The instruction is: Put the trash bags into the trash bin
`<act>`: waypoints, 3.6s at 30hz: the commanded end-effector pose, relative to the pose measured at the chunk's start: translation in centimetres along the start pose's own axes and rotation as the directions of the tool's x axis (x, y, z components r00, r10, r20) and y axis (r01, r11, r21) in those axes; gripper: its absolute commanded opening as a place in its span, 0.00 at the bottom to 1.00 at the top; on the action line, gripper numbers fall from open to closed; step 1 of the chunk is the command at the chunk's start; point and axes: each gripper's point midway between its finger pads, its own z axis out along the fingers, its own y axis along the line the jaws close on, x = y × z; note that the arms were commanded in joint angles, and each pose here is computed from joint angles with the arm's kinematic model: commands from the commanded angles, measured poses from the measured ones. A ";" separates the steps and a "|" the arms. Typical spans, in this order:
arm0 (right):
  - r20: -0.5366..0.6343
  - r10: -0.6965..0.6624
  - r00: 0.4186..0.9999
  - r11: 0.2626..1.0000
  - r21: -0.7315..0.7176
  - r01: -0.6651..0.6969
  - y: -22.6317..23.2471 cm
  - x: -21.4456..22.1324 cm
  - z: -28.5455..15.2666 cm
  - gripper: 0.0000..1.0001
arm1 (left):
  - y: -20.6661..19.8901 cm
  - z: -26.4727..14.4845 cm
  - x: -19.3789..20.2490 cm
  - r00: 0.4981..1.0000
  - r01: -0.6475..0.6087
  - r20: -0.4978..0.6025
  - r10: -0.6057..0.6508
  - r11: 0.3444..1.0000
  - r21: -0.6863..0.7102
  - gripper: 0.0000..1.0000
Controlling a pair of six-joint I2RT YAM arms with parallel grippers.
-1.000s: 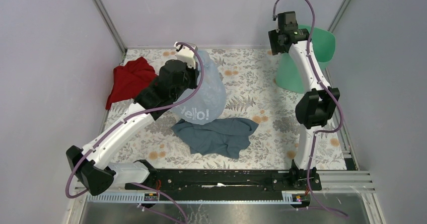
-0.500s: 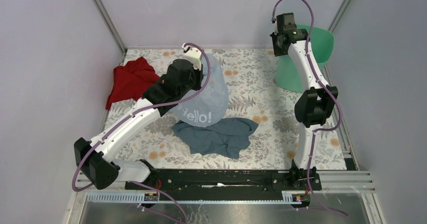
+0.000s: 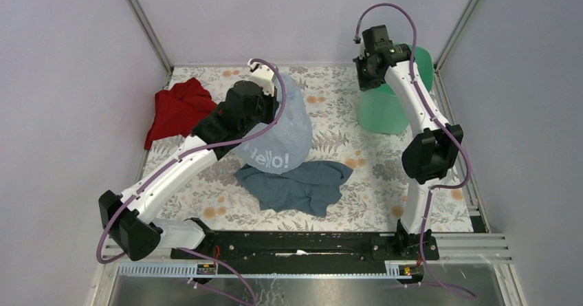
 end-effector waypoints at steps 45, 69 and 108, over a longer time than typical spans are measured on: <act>0.130 -0.146 0.981 0.976 -0.145 0.165 7.8 0.8 -7.4 0.78 | 1.5 -8.3 -11.9 0.911 0.164 0.384 -0.148 0.986 -0.009 0.00; 0.098 0.130 0.987 0.985 -0.123 -0.118 12.8 1.0 -8.6 0.45 | 0.7 -14.7 -23.1 0.637 0.277 0.697 -0.328 0.942 0.190 0.00; 0.815 0.210 0.540 0.553 -0.555 0.622 16.0 0.6 -43.2 1.00 | -16.7 -19.9 -19.5 0.920 -0.169 0.300 -0.254 0.436 0.884 0.00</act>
